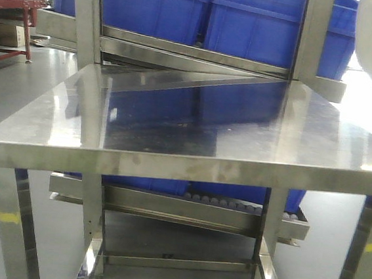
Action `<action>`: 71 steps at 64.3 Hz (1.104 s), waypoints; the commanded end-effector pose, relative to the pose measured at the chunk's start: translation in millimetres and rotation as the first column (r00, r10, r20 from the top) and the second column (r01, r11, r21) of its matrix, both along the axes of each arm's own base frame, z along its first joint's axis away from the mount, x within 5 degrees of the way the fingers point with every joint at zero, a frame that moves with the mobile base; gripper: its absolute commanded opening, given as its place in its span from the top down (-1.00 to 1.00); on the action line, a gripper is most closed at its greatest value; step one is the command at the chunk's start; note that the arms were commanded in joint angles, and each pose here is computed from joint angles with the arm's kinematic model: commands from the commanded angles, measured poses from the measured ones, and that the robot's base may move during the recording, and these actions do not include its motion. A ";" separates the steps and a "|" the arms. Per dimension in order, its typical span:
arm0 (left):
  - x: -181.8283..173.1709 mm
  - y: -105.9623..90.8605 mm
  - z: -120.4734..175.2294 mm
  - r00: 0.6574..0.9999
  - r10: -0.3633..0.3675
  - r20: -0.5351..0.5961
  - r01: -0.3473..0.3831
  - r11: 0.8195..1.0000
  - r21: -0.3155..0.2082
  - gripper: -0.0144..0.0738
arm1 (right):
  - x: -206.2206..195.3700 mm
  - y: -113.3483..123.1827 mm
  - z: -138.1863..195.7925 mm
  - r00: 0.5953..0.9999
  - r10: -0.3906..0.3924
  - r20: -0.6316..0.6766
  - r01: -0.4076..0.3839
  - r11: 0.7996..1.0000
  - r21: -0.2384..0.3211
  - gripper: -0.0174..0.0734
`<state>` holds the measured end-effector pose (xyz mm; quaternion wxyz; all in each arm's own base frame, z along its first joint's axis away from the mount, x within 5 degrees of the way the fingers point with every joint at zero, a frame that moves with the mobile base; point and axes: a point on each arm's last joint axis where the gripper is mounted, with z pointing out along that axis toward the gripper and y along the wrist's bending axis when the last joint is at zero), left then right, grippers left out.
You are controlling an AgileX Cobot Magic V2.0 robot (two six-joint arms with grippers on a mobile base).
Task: Move white bin to right shelf second layer
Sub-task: 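Back away from the table holding the bin in the right gripper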
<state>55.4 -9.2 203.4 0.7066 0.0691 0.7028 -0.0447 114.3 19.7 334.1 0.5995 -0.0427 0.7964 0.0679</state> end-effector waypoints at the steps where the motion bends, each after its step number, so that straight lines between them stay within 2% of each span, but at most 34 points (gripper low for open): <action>1: 0.3 0.1 -4.0 0.998 -0.001 0.059 0.002 1.000 -0.019 0.48 | 1.8 0.2 19.8 0.992 -0.002 0.130 -0.002 1.000 0.026 0.49; 71: 0.3 0.1 -4.0 0.998 -0.001 0.059 0.002 1.000 -0.019 0.48 | 1.8 0.2 19.8 0.992 -0.002 0.130 -0.002 1.000 0.026 0.49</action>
